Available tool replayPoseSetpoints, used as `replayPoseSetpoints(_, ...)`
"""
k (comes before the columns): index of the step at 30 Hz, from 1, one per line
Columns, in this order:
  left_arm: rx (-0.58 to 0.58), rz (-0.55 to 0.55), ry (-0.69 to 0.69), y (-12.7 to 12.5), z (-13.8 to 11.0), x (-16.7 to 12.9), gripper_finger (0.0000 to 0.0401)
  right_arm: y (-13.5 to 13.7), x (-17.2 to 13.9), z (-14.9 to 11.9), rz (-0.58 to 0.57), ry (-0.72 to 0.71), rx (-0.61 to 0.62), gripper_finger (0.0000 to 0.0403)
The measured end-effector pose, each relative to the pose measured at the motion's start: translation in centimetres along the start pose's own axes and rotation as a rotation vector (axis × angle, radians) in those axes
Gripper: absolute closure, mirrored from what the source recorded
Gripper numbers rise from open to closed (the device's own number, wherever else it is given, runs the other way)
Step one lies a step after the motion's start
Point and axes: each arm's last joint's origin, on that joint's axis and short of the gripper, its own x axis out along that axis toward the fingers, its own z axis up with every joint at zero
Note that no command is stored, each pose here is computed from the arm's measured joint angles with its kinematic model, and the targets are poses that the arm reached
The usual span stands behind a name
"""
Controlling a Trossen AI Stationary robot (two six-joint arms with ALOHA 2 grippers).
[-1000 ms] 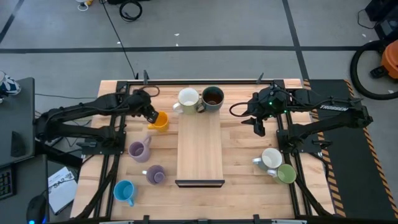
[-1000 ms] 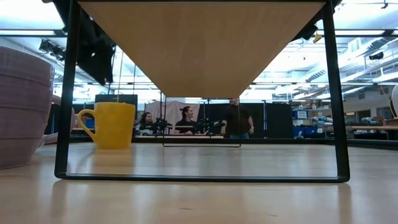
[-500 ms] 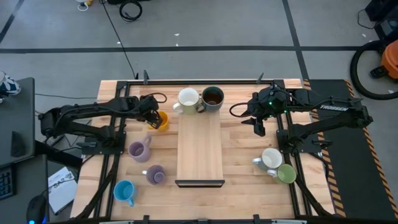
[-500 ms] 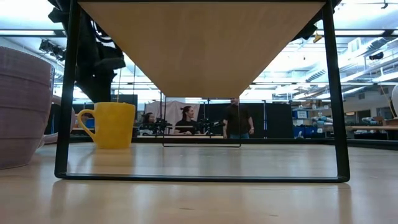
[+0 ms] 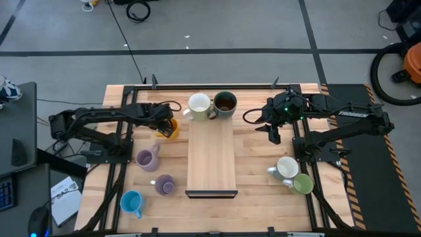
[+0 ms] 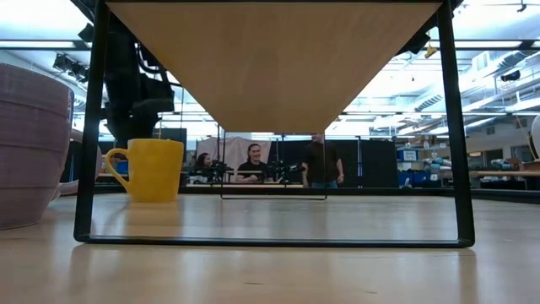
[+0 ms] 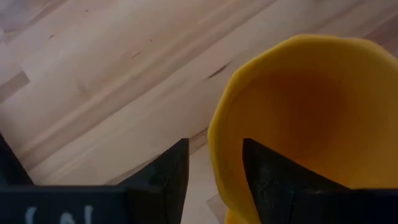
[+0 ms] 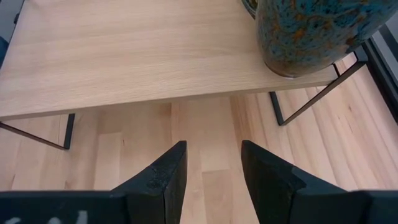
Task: Place coffee mugs
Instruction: Put the yellow mug on the shelf
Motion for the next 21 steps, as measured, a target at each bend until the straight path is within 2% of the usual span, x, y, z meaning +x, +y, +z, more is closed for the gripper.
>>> replayPoseSetpoints(14, -0.031, -0.012, -0.002, -0.14, 0.11, 0.10, 0.0367, 0.00, 0.00, 0.00, 0.000, 0.000, 0.000, 0.0245)
replayPoseSetpoints(21, -0.046, -0.016, -0.003, -0.12, 0.20, -0.21, 0.0368, 0.00, 0.00, -0.01, 0.000, 0.001, 0.000, 0.0245)
